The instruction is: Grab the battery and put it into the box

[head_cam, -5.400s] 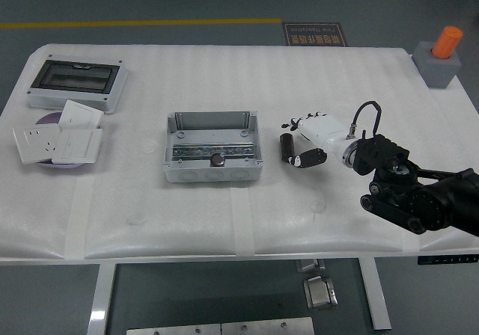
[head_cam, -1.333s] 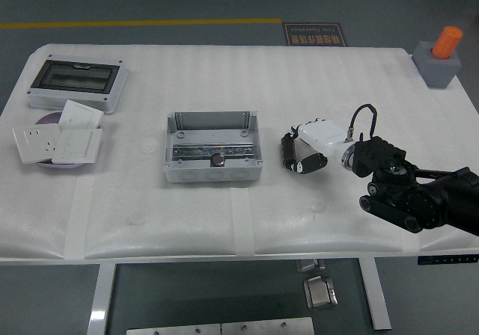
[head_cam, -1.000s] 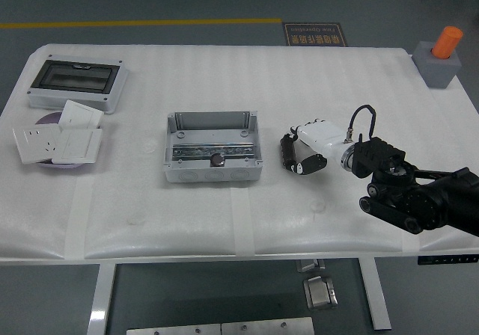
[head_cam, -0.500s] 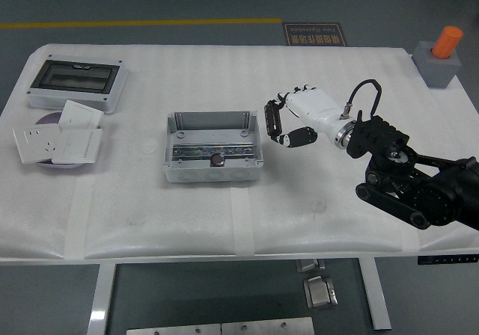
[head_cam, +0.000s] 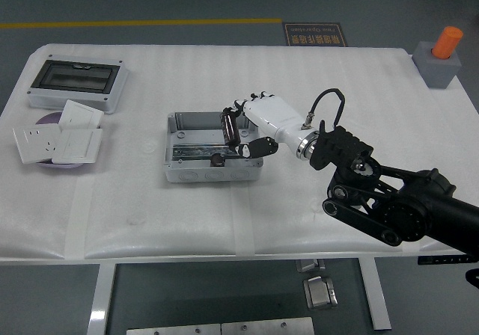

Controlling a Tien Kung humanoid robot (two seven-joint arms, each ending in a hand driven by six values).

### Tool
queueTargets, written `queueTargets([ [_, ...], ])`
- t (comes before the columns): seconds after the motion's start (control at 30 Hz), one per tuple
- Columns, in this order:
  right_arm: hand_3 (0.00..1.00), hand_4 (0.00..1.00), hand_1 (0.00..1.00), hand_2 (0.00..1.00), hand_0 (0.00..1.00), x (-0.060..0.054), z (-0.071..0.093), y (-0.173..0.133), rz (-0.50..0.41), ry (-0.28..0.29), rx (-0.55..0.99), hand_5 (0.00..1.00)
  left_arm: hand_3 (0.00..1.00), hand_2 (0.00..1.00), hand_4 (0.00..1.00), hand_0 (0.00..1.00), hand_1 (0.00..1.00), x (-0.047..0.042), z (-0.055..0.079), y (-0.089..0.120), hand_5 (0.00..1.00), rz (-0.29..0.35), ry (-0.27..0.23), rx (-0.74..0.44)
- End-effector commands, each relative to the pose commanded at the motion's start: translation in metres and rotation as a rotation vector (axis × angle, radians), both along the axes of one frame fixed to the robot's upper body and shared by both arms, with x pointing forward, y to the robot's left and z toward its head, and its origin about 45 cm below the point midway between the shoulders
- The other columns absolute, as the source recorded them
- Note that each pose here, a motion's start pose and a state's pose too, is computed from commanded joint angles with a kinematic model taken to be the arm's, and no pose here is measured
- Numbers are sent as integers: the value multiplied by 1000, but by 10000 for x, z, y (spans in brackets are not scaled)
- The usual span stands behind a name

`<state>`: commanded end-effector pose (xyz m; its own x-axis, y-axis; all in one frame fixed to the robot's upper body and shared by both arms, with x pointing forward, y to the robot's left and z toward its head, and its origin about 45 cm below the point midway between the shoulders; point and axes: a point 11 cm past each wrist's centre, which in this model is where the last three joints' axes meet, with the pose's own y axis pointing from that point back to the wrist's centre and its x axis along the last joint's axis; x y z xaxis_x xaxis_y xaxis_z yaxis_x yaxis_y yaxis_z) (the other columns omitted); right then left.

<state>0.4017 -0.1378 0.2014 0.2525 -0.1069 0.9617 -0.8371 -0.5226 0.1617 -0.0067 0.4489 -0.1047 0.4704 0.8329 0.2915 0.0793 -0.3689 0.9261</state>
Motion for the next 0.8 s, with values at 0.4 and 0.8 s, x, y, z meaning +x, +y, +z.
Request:
queueTargets([
  [0.4, 955, 935, 922, 912, 998, 1, -30, -61, -6, -1, -12, 525, 618, 509, 566, 624, 643, -10, 6, 16, 554, -4, 5, 2],
  [0.8, 973, 998, 926, 914, 998, 14, 60, -131, -19, -23, 3, 583, 617, 509, 568, 624, 643, -17, 12, 30, 548, -1, 10, 5],
])
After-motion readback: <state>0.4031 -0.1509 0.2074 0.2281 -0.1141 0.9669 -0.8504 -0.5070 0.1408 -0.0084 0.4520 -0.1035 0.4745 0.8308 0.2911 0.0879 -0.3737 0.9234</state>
